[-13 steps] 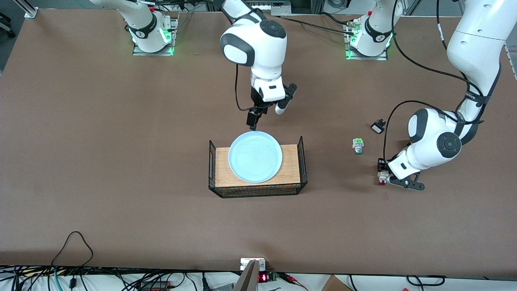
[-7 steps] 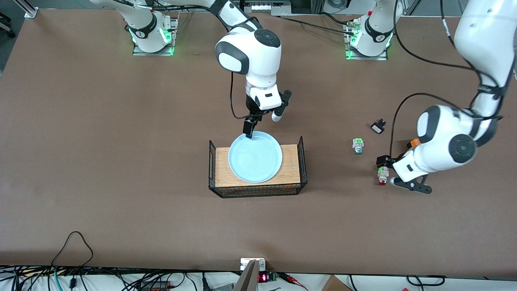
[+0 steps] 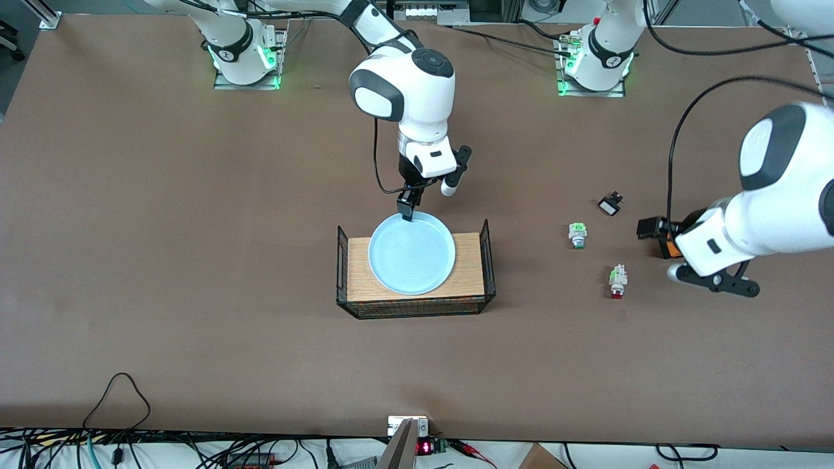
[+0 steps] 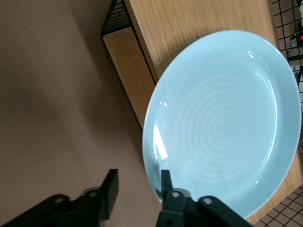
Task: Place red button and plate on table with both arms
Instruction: 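Lower the button with the left gripper while the right gripper grips the plate, then lift the plate with the right gripper while the left gripper retracts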
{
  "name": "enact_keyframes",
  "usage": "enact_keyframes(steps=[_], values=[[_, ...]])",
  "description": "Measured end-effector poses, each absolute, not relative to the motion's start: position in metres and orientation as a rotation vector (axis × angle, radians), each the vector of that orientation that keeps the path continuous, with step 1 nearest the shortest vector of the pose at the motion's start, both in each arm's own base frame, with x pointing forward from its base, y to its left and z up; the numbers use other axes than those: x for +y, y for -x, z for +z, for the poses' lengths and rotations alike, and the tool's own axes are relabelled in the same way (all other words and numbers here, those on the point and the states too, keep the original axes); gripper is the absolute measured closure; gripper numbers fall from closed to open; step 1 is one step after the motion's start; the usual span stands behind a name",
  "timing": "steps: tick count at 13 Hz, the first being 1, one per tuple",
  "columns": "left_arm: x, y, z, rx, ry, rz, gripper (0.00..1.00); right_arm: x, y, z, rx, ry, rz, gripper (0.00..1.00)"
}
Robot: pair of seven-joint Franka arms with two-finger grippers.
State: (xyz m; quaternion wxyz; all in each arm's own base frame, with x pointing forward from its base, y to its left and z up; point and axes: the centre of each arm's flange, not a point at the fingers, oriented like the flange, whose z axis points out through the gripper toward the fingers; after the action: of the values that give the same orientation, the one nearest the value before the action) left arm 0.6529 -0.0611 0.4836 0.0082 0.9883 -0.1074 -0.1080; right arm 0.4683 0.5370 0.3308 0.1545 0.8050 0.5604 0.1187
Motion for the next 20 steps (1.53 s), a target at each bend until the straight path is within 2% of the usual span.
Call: enact_keyframes(steps=[3,7,10,13,15,17,20], values=[[-0.071,-0.629,0.537,-0.336,-3.113,-0.303,0.0,0.539,-0.468,0.333,1.616,-2.3,0.348,0.96],[-0.071,-0.589,0.58,-0.231,-3.151,-0.233,0.0,0.541,-0.468,0.349,1.614,-2.299,0.373,0.98],[-0.057,-0.565,0.586,-0.176,-3.172,-0.061,0.0,0.541,-0.464,0.391,1.594,-2.326,0.421,0.98],[-0.041,-0.562,0.582,-0.13,-3.174,-0.039,0.0,0.533,-0.457,0.442,1.552,-2.421,0.432,0.98],[-0.04,-0.565,0.578,-0.127,-3.173,-0.043,0.0,0.517,-0.458,0.473,1.495,-2.478,0.387,0.98],[-0.039,-0.565,0.577,-0.125,-3.173,-0.044,0.0,0.487,-0.474,0.495,1.477,-2.467,0.327,0.98],[-0.041,-0.566,0.579,-0.13,-3.173,-0.031,0.0,0.416,-0.516,0.518,1.564,-2.396,0.196,0.98]])
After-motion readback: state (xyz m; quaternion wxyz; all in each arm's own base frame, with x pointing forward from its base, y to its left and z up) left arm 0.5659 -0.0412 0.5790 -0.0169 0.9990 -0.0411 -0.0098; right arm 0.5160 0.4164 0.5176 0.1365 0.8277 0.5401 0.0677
